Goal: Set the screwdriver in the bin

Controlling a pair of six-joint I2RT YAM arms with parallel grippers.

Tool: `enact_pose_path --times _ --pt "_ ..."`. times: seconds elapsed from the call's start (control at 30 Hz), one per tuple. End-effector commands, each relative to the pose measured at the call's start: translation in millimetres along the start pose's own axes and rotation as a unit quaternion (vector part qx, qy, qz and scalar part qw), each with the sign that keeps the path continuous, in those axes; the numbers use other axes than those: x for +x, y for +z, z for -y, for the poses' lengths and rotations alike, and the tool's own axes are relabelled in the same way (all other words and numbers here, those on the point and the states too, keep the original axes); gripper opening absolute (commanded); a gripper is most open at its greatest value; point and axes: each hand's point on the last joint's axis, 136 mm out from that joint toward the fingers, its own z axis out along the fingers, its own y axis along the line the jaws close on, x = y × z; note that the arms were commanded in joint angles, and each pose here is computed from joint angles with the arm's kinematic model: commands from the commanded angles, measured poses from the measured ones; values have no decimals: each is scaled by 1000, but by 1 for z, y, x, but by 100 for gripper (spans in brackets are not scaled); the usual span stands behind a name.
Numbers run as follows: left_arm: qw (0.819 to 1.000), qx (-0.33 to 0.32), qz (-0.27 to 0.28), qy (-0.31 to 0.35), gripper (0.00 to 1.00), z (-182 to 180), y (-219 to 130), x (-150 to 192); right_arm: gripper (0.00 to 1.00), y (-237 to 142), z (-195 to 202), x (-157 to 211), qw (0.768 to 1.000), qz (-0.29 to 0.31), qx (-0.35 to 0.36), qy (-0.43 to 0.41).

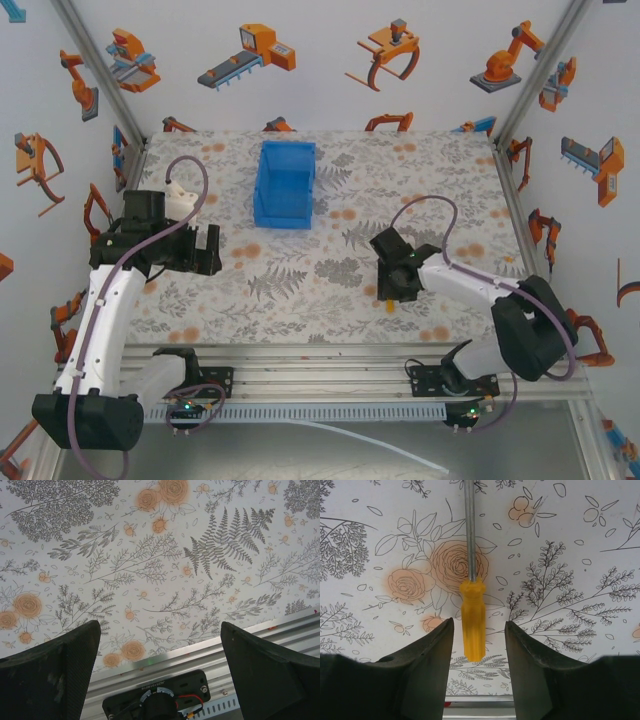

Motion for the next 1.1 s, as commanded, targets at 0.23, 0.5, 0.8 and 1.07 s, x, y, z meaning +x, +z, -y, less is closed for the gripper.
enact_pose_path --times 0.23,0.5,0.8,1.07 --pt "1000 10 8 6 97 5 -7 -6 41 8 2 2 1000 1 13 8" --pt "1000 16 7 9 97 7 -9 -7 38 15 4 6 1000 -2 17 9" --pt "1000 14 7 13 97 7 -10 -8 25 18 6 11 1000 -5 17 9" --pt "1000 12 9 23 97 7 -12 -6 20 4 6 3 1000 9 16 -2"
